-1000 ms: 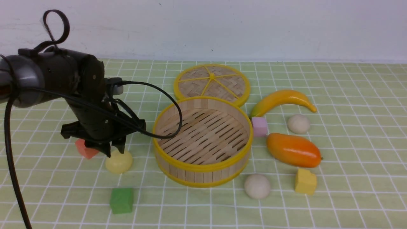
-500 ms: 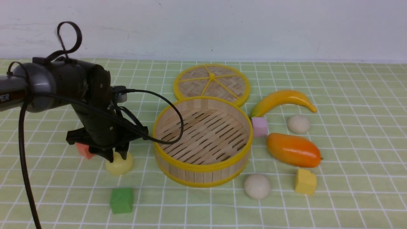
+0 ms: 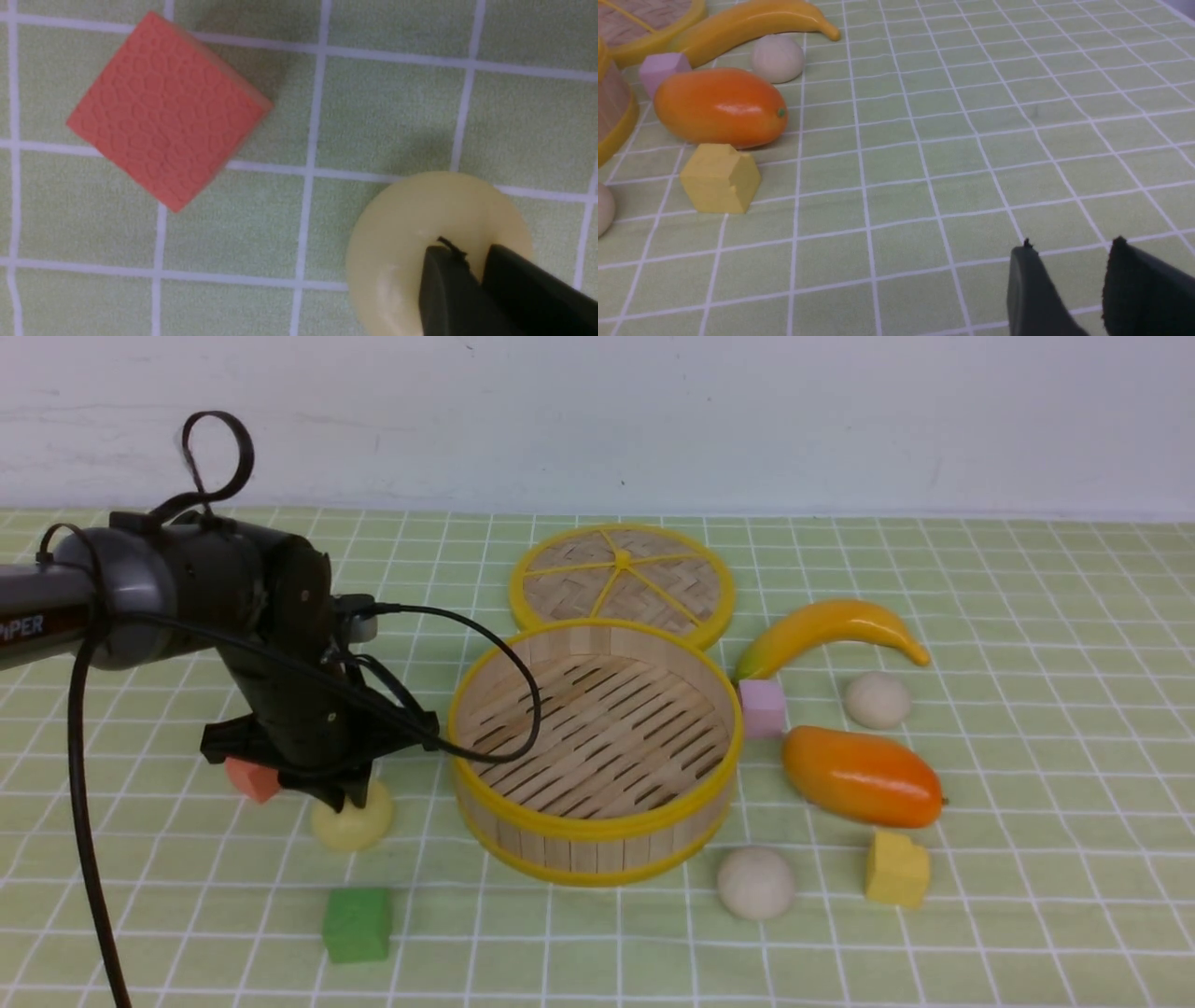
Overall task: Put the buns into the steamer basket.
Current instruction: Use the left arm to grab a steamed stuffed bun, then use the left arm to put the steamed stuffed bun into the steamer
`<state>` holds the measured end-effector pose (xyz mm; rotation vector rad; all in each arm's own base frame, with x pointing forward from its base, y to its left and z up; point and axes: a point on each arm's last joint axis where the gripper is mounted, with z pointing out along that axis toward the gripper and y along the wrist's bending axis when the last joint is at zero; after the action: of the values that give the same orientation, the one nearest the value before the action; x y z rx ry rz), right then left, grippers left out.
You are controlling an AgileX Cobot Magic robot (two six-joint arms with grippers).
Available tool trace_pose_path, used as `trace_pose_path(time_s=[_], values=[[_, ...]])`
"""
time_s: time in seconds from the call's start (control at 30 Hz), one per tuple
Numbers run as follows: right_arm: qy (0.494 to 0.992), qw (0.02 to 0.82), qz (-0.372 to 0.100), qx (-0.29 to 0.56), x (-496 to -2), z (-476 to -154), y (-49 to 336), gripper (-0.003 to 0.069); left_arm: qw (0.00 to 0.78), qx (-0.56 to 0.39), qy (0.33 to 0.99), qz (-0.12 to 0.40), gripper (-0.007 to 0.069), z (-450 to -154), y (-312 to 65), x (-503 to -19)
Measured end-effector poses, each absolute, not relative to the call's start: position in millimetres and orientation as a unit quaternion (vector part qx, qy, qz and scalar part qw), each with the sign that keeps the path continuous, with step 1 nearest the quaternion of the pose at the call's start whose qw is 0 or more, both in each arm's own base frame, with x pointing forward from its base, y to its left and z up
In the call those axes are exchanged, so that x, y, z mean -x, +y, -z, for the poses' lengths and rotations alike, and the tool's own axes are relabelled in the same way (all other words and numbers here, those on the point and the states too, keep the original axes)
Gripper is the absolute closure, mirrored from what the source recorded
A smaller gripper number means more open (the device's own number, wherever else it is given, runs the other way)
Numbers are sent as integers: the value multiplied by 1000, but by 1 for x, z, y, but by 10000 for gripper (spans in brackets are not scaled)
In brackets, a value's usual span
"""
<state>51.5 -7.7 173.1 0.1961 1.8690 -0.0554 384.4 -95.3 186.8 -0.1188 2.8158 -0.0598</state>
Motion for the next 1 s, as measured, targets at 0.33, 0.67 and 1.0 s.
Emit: trace_pose_path(time_s=[0.33, 0.67, 1.0], values=[[803, 590, 24, -84, -51, -173, -8, 420, 153, 30, 988, 15, 638, -190, -94, -382], [803, 590, 24, -84, -51, -173, -8, 420, 199, 33, 979, 30, 638, -238, -93, -375], [803, 590, 24, -84, -51, -173, -8, 420, 242, 33, 959, 147, 638, -290, -114, -385]])
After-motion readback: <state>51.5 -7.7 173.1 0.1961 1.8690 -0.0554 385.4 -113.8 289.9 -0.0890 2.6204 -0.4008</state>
